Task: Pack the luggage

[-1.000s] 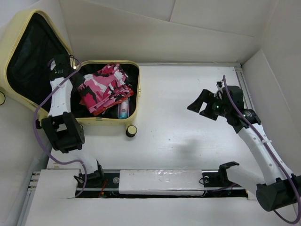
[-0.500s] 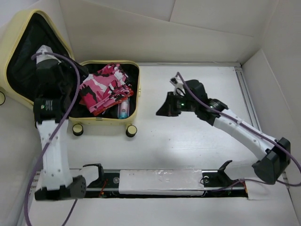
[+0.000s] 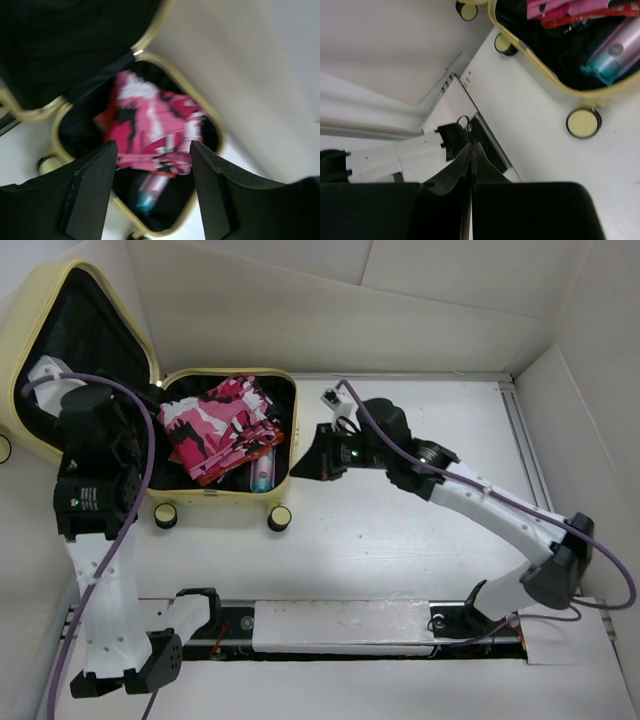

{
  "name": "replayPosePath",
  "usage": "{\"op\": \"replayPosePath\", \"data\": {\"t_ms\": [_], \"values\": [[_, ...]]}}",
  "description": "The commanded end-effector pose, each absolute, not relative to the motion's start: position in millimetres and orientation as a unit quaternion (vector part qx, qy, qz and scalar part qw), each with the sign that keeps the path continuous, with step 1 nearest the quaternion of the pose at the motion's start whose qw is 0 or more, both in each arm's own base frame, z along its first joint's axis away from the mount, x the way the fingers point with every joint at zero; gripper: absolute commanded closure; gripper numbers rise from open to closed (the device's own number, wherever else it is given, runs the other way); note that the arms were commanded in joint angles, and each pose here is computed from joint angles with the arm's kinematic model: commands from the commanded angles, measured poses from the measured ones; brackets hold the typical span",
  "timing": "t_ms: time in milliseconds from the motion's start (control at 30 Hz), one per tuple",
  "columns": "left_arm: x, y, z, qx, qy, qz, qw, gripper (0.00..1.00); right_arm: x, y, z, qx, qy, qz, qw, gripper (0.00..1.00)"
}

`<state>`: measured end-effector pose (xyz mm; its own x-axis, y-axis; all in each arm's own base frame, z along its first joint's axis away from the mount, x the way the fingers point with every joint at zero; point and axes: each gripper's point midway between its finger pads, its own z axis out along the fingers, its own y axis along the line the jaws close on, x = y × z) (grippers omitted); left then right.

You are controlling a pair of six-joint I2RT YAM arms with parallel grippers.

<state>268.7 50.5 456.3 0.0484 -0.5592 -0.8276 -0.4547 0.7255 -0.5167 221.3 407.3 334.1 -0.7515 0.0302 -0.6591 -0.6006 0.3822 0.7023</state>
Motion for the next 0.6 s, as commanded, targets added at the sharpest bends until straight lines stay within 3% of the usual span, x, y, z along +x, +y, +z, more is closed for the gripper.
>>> {"op": "replayPosePath", "data": {"t_ms": [0,100,233,267,400,567], "values": [[250.1,84.0,396.8,-0.426,0.704,0.062,0.565,0.43,180.0,365.5,345.1,-0.193,0.774,0.511,0.319,0.96],[241.3,81.7,346.8,-0.448,0.728,0.072,0.514,0.41,158.7,337.7,320.7,-0.193,0.791,0.491,0.309,0.87],[217.1,85.1,324.0,-0.489,0.724,0.09,0.478,0.39,128.9,284.1,314.7,-0.199,0.793,0.471,0.332,0.53],[211.1,87.3,326.4,-0.498,0.718,0.096,0.476,0.38,125.4,276.4,310.4,-0.2,0.793,0.467,0.337,0.49],[190.2,99.8,351.3,-0.504,0.695,0.127,0.496,0.34,107.4,255.9,294.6,-0.207,0.791,0.468,0.334,0.41],[204.6,97.3,298.3,-0.509,0.73,0.153,0.43,0.31,91.0,246.1,301.6,-0.225,0.767,0.494,0.342,0.36]]}}
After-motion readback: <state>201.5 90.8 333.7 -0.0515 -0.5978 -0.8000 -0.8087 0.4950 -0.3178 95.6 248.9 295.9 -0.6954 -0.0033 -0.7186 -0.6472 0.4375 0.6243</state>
